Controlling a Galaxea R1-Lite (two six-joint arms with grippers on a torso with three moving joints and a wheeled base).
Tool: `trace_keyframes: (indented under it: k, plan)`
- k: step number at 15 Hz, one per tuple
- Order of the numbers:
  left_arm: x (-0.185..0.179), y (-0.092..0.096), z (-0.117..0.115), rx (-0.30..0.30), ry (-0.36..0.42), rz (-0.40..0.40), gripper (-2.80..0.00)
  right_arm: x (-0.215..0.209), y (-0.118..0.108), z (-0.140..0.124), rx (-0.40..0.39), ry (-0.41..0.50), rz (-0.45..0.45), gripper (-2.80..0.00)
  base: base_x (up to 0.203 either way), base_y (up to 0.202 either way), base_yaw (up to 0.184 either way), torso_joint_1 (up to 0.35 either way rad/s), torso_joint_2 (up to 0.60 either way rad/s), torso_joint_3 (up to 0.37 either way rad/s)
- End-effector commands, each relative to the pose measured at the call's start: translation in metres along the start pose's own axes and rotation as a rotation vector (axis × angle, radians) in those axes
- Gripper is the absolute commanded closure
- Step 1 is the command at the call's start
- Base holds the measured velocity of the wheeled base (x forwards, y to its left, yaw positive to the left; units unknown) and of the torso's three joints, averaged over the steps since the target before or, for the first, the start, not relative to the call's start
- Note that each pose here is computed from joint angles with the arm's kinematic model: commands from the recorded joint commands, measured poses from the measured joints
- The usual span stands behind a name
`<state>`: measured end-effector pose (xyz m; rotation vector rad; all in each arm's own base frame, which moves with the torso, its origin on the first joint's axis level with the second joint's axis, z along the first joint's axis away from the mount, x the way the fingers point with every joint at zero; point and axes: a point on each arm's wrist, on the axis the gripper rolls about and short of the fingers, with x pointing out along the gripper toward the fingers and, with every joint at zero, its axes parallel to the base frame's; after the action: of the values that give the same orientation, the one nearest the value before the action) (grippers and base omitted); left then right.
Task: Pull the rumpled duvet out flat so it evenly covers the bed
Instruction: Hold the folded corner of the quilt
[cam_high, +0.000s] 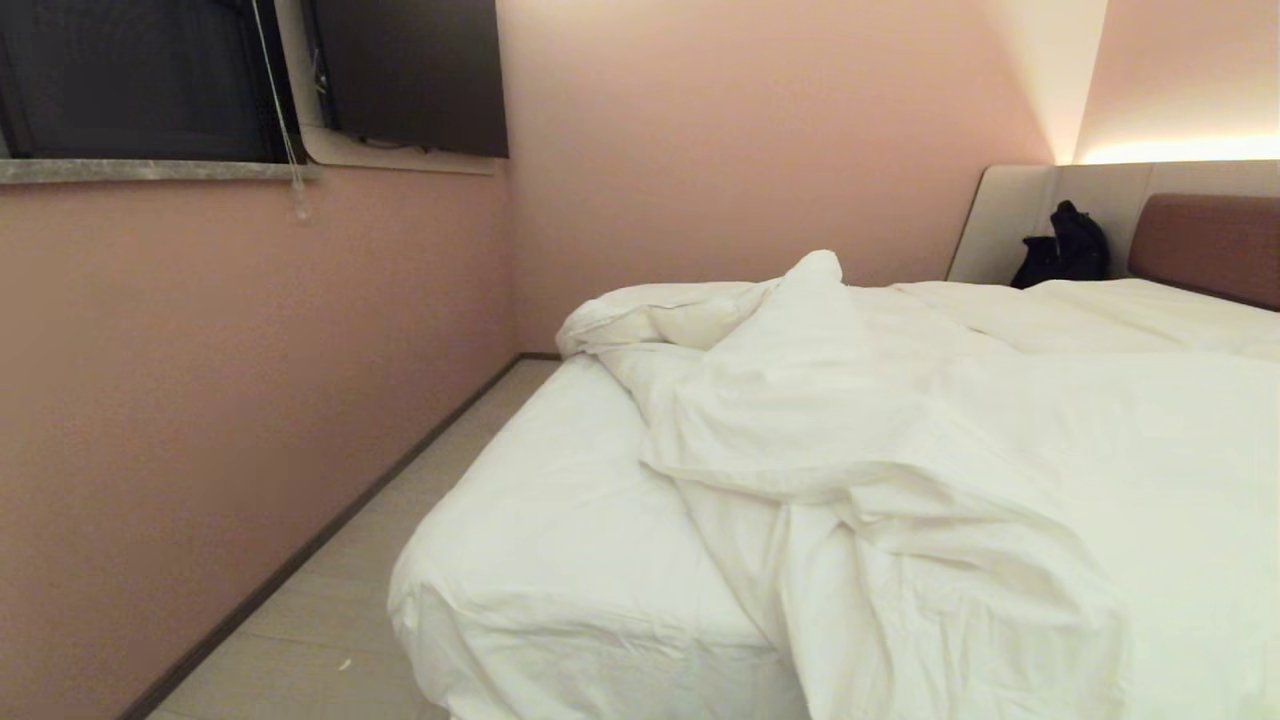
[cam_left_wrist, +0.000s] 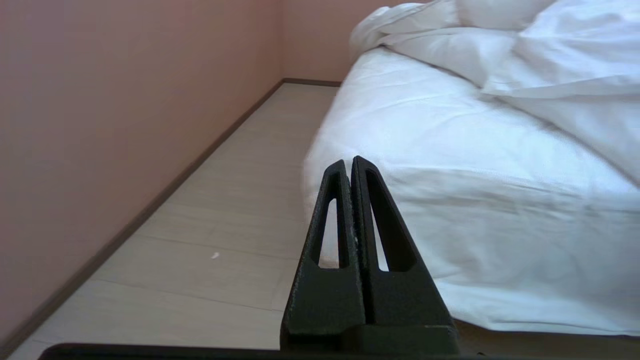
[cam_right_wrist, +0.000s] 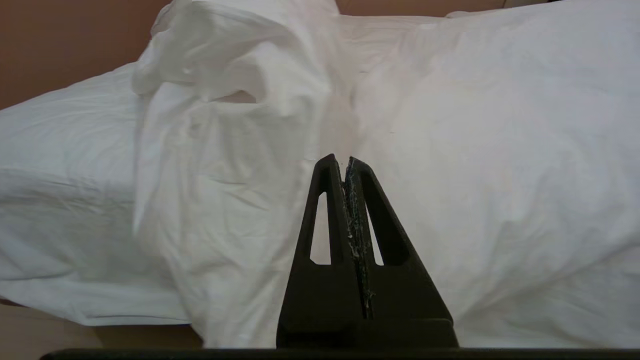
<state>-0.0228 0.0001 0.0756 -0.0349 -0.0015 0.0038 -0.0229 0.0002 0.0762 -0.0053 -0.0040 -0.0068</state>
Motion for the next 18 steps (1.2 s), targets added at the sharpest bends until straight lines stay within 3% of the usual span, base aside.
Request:
trace_keyframes:
  k: [1, 6, 18]
  plan:
    - [0.0, 0.0, 0.0001, 0.0, -0.001, 0.001, 0.0, 0.0, 0.0, 0.0, 0.0, -0.001, 0.0, 0.0, 0.0, -0.193, -0.001, 0.002, 0.0, 0.002]
    - [0.0, 0.0, 0.0, 0.004, 0.0, -0.001, 0.0, 0.0, 0.0, 0.0, -0.001, -0.001, -0.001, 0.0, 0.0, -0.161, 0.002, 0.002, 0.0, 0.003]
    - [0.0, -0.0001, 0.0, 0.009, 0.0, -0.005, 0.0, 0.0, 0.0, 0.0, -0.001, -0.001, 0.001, 0.0, 0.0, 0.0, 0.0, 0.0, 0.0, 0.0]
